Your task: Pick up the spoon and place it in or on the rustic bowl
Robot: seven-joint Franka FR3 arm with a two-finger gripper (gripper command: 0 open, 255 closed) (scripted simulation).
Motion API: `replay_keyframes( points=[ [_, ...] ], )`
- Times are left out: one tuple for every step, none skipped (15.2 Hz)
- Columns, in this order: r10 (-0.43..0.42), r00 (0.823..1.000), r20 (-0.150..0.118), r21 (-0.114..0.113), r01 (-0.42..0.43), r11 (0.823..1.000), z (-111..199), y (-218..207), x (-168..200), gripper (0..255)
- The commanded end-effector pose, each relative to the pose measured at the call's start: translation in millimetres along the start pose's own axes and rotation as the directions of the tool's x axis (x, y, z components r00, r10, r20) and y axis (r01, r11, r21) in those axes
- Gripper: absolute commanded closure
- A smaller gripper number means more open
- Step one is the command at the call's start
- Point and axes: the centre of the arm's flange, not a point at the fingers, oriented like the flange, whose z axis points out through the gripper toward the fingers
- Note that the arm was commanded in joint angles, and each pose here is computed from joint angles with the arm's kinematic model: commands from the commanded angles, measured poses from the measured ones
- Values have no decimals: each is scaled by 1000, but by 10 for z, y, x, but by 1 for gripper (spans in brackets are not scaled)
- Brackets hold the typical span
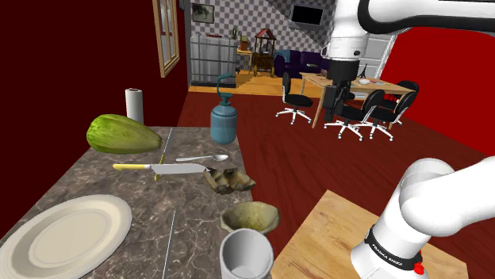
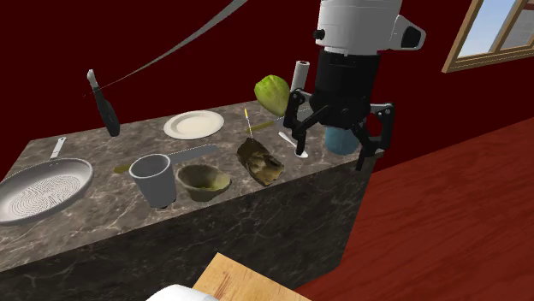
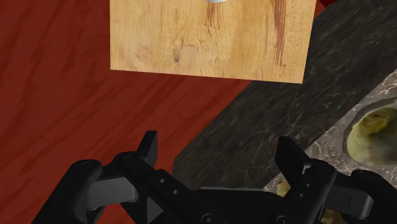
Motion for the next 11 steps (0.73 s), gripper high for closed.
replay_keyframes(
  points=[
    [0, 1000, 0, 0, 0, 1000, 0, 0, 0, 0],
    [-18, 1000, -8, 4, 18, 1000, 64, -5, 103, 0],
    [-35, 999, -16, 9, 35, 999, 126, -12, 206, 0],
    [-53, 998, -24, 13, 53, 999, 188, -20, 310, 0],
    [-70, 997, -32, 17, 70, 997, 249, -31, 414, 0],
    [-87, 995, -40, 20, 88, 996, 309, -45, 518, 0],
    [-105, 993, -48, 24, 106, 994, 369, -60, 623, 0],
    [-122, 991, -57, 27, 123, 992, 427, -77, 728, 0],
    [-139, 988, -65, 31, 141, 990, 485, -97, 833, 0],
    [-156, 985, -74, 34, 159, 987, 541, -118, 937, 0],
    [-173, 982, -82, 37, 176, 984, 597, -142, 1042, 0]
  ],
)
